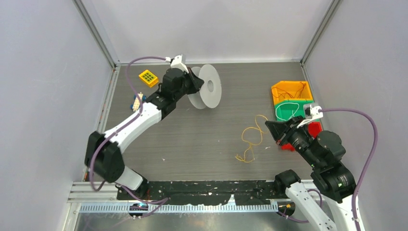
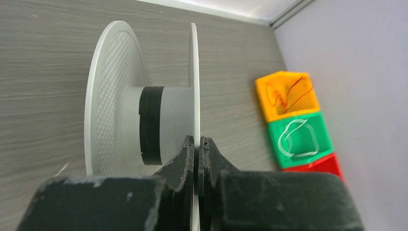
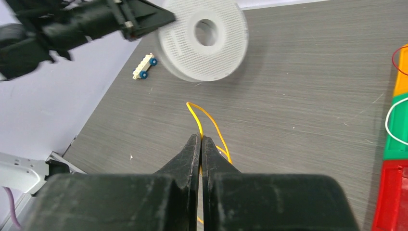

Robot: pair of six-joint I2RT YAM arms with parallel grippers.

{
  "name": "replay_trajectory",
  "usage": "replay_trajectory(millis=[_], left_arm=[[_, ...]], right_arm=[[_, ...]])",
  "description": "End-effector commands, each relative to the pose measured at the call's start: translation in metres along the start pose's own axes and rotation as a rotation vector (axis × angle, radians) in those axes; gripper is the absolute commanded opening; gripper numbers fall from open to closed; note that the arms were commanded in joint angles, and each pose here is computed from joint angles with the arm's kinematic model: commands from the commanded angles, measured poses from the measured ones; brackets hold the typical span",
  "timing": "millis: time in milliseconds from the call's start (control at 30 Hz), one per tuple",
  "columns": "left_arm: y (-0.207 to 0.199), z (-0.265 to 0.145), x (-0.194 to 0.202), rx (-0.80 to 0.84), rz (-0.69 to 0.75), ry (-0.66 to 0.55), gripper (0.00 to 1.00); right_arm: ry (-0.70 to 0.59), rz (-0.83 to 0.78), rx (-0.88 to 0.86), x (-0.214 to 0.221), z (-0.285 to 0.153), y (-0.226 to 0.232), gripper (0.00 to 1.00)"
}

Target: Wrap the cables

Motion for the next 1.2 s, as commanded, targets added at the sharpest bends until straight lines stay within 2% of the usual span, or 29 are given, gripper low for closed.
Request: replay_trajectory(millis=[0,167,333,500,867,1100,1167], left_arm=[[-0.012,-0.057,-0.009,-0.241,0.352,0.051,0.00],[-0.033,-0.095,0.003,-0.376,0.512,0.128,0.00],[-0.045,-0.108,0.016,-0.506,0.664,0.157,0.00],[-0.040,-0.102,0.033,-0.560,0.632,0.203,0.00],[-0.052,-0.094,0.058,-0.418,0.453,0.284,0.00],[-0.048,-0.091,0.069,-0.441,0.434,0.322,0.00],[-0.049,-0.090,0.069,-0.430,0.428,0.323,0.05]], right_arm=[[-0.045,-0.038,-0.002,-0.006,-0.011,0.002,0.06],[-0.025,-0.021,0.017,0.006,-0.010,-0.006,0.05],[-0.009,-0.026,0.006,0.009,-0.007,-0.007,0.05],[0.006,-0.036,0.013,0.006,-0.006,-0.006,0.05],[0.006,-0.026,0.029,0.008,-0.009,-0.007,0.06],[0.001,-0.032,0.030,0.007,-0.012,-0.006,0.06],[-0.002,-0.032,0.031,0.007,-0.012,-0.006,0.06]])
Point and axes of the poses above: each gripper's point midway between its finger pads, its own z axis out along the fingers, its own y axis along the line the jaws close on, x = y × z, the point moved 9 cm from there along -z, back along the fingers, and after that the axes turned 10 degrees about z, right-handed, at the moved point
